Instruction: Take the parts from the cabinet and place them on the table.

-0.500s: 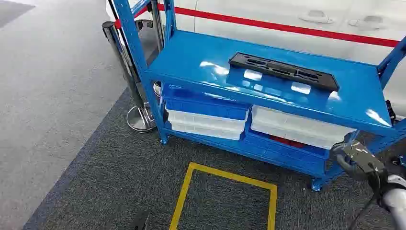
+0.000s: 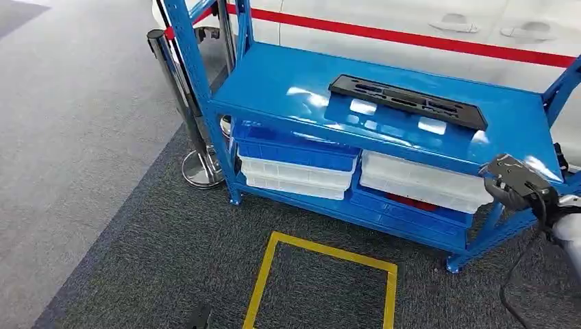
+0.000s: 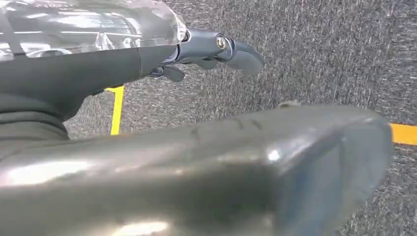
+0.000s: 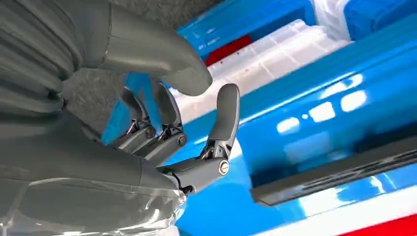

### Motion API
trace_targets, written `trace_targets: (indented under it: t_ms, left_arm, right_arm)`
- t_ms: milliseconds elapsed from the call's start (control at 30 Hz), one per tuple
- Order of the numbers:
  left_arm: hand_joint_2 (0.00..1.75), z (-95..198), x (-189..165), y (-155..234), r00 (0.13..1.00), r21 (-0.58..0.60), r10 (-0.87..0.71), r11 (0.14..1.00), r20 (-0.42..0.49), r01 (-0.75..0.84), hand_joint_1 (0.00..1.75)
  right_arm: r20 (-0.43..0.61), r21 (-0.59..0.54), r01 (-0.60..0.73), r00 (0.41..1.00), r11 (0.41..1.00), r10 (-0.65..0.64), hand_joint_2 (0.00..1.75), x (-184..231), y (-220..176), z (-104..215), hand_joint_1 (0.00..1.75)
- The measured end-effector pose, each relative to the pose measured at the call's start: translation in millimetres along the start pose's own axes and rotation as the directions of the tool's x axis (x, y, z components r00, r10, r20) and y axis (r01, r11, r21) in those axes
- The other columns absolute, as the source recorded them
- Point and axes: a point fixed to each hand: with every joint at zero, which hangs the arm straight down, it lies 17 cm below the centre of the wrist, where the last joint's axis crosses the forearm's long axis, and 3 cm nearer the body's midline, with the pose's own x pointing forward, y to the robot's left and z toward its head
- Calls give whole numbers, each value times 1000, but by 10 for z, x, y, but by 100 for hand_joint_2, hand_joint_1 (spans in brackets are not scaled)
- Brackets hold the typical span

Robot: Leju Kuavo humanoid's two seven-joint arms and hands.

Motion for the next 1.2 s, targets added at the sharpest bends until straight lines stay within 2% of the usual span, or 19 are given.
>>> trace_targets:
  t_ms: [167, 400, 833, 1033, 1200]
  left_arm:
    - [0, 0, 3, 1, 1000, 1, 9, 1000, 0, -9, 0]
    - [0, -3, 2, 9, 1000, 6, 10, 1000, -6, -10, 0]
    - [0, -8, 14, 25, 1000, 14, 10, 1000, -5, -10, 0]
    - [0, -3, 115, 5, 998, 2, 27, 1000, 50, -28, 0]
    - [0, 2, 313, 1, 990, -4, 40, 999, 137, -40, 0]
  right_arm:
    - [8, 17, -22, 1000, 1000, 22, 175, 90, 62, -60, 175]
    - [52, -38, -50, 997, 998, 52, 175, 161, 24, -81, 175]
    - [73, -48, -56, 996, 997, 60, 175, 196, 30, -80, 175]
    - [71, -61, -63, 995, 996, 67, 175, 133, 64, -33, 175]
    - [54, -52, -71, 996, 996, 73, 175, 26, 148, 28, 175]
